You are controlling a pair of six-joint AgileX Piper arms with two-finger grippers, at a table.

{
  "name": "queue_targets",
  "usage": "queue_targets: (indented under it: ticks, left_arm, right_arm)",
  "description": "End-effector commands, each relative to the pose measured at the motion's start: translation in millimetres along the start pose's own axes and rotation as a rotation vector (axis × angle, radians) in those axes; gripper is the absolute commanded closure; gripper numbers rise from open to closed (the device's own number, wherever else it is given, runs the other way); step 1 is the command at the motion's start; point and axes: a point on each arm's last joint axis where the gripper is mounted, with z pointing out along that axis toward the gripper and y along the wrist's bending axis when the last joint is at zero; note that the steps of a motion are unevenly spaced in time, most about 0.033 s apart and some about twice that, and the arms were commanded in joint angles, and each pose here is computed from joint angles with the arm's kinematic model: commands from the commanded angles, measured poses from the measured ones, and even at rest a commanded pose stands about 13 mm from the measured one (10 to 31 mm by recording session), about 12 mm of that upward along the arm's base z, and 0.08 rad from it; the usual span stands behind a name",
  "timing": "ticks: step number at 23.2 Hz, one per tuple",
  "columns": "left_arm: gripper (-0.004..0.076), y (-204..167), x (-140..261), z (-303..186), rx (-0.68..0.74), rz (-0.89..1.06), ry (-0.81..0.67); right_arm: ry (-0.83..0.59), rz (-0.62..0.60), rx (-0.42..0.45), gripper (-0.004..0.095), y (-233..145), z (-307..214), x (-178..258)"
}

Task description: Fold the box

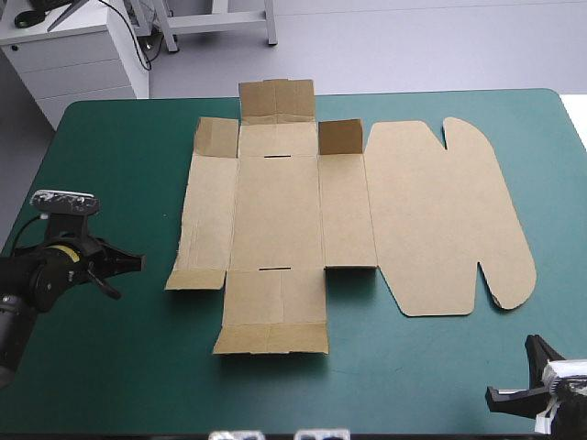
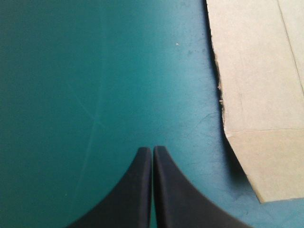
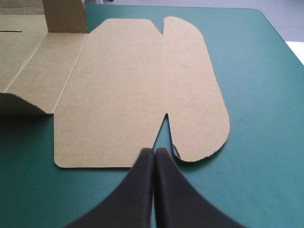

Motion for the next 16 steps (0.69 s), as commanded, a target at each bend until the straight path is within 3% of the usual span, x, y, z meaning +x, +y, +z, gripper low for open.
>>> queue_targets:
  ticks: [1,6,11,16]
  left_arm:
    - [0.0709,-3.9,-25.7,8.8,0.058,0.017,-0.059]
    - [0.0707,-7.0,-53.6,36.5,0.197,-0.007,0.018]
    - [0.0708,37.8,-63.7,59.9,0.441,-0.305,0.062]
    - [0.0709,59.1,-59.0,82.3,0.528,-0.415,0.091]
  right_arm:
    - [-0.085,-0.006,0.009,0.0927,-1.1,-3.0,-12.0]
    - [-0.085,-0.006,0.009,0.0927,-1.1,-3.0,-12.0]
    - [-0.085,-0.006,0.009,0.0927,-1.1,-3.0,-12.0]
    - [-0.085,-0.006,0.009,0.0927,-1.1,-3.0,-12.0]
